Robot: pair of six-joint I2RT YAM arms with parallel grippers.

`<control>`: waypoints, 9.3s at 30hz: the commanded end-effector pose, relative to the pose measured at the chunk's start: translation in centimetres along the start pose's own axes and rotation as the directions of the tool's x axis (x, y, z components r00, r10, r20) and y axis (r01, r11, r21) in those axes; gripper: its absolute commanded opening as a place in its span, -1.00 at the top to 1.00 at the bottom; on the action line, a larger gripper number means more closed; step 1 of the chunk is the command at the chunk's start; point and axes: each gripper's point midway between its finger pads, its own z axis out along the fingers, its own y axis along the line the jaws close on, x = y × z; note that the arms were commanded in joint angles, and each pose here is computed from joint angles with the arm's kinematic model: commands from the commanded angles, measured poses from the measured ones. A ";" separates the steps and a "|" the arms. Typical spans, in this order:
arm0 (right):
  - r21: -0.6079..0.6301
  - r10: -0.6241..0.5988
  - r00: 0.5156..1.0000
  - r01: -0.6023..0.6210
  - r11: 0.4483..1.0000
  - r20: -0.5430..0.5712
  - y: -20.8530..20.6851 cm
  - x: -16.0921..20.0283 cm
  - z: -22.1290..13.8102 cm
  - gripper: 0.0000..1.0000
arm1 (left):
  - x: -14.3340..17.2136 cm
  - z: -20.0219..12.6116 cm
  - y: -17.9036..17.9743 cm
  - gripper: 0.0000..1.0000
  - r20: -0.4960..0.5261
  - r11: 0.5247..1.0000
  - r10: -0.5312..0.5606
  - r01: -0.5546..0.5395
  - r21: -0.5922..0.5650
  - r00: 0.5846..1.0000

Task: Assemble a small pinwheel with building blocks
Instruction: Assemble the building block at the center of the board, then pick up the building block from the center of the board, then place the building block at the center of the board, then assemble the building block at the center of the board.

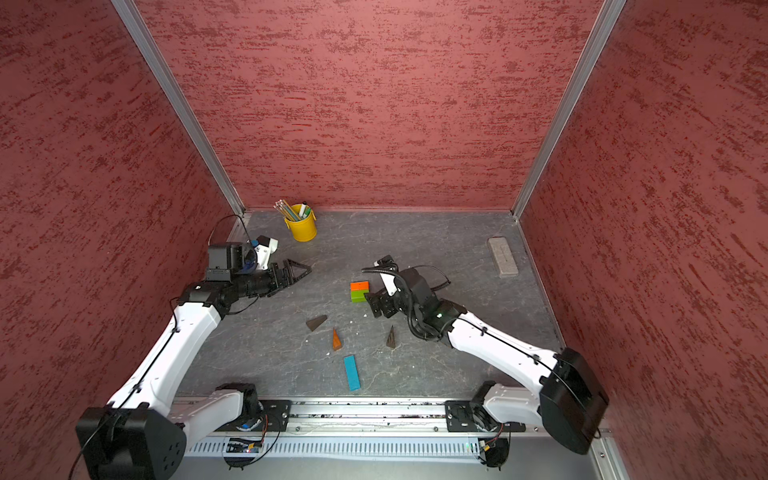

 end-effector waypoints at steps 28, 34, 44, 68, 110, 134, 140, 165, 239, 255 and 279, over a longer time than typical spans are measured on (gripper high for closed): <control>-0.277 0.013 1.000 -0.009 0.961 0.010 5.1 2.6 -3.2 -0.80 | 13.7 3.2 5.3 -0.28 -0.524 0.463 0.770 -0.884 0.065 0.365; -0.301 -0.033 0.998 0.017 0.953 -0.047 6.2 4.2 -3.1 -0.78 | 13.5 5.3 7.5 -0.16 -0.598 0.497 0.697 -0.868 0.006 0.395; -0.336 -0.038 0.999 0.029 0.942 -0.021 7.0 4.4 -4.0 -0.83 | 13.5 6.9 9.4 -0.07 -0.652 0.502 0.646 -0.865 -0.030 0.397; -0.333 -0.053 0.998 0.042 0.942 -0.024 6.9 4.5 -4.0 -0.86 | 13.7 7.9 9.1 -0.02 -0.572 0.339 0.799 -0.924 0.178 0.184; -0.318 -0.072 0.995 0.047 0.947 -0.068 6.6 5.3 -4.1 -0.88 | 14.3 9.2 11.6 0.07 -0.607 0.297 0.791 -0.913 0.281 0.071; -0.311 -0.067 0.995 0.040 0.950 -0.078 6.4 5.8 -4.2 -0.88 | 14.5 9.5 11.7 0.32 -0.633 0.329 0.770 -0.896 0.297 0.073; -0.309 -0.064 0.995 0.037 0.950 -0.079 6.3 5.9 -4.4 -0.88 | 14.6 9.5 11.1 0.40 -0.621 0.351 0.778 -0.885 0.306 0.093; -0.268 -0.409 0.905 0.426 0.864 0.120 6.1 3.2 -6.5 -0.84 | 2.2 14.5 10.4 0.42 -0.462 0.110 0.882 -0.913 0.393 -0.092; -0.362 -0.531 0.832 0.549 0.753 0.157 7.0 7.1 -7.9 -0.88 | 0.3 20.1 13.3 0.15 -0.613 0.562 0.646 -0.827 -0.022 0.455; -0.357 -0.530 0.834 0.547 0.757 0.153 6.9 7.1 -7.8 -0.88 | -0.7 22.0 14.2 0.28 -0.617 0.487 0.688 -0.873 0.003 0.382; -0.351 -0.529 0.835 0.546 0.761 0.150 6.8 7.1 -7.7 -0.89 | -0.5 24.3 12.6 0.35 -0.561 0.341 0.804 -0.926 0.165 0.196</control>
